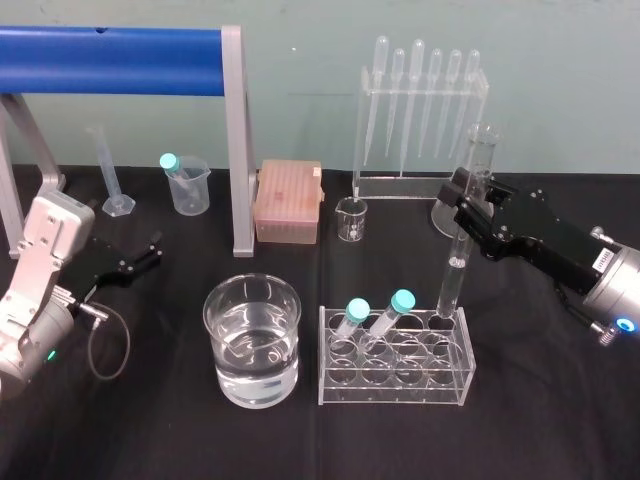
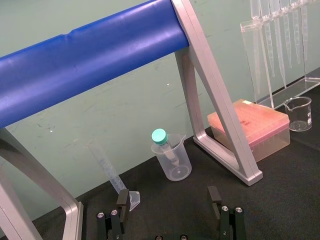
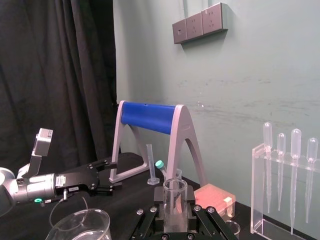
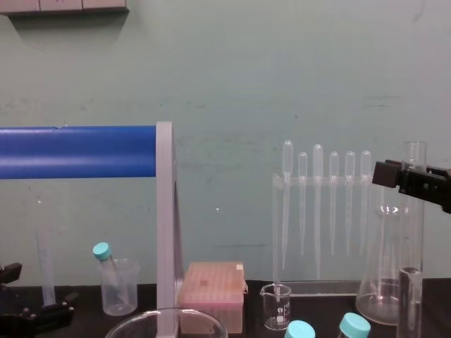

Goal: Hold the test tube with one hand and immerse one end into the beaker, then return it to the test tube rack.

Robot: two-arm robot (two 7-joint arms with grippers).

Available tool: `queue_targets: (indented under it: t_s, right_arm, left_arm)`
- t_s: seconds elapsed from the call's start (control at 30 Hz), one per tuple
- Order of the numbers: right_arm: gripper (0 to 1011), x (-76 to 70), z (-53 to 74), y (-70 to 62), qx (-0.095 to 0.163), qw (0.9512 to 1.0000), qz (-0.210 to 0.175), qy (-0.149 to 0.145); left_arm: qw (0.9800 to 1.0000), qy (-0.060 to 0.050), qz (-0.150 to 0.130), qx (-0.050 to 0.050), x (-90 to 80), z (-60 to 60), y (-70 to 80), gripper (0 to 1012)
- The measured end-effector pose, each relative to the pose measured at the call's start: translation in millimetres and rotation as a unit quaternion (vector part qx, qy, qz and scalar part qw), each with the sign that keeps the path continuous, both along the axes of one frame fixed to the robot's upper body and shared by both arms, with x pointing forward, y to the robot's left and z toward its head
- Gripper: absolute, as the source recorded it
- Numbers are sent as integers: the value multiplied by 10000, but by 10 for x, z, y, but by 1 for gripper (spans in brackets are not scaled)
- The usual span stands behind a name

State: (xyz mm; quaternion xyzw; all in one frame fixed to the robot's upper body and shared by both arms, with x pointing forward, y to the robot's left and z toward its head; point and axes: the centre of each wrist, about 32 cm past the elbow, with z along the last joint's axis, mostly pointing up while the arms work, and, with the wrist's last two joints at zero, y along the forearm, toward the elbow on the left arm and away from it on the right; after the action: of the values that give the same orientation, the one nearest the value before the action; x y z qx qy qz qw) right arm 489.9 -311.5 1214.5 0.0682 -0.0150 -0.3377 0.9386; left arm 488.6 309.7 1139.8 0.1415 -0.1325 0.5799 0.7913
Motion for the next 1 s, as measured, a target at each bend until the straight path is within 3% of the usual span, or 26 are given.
queue_targets:
  t_s: [1.0]
  right_arm:
    - [242,69,-120,-13,-77,9996,95,255]
  left_arm:
    - [10000,0,0,0,0,0,0,1000]
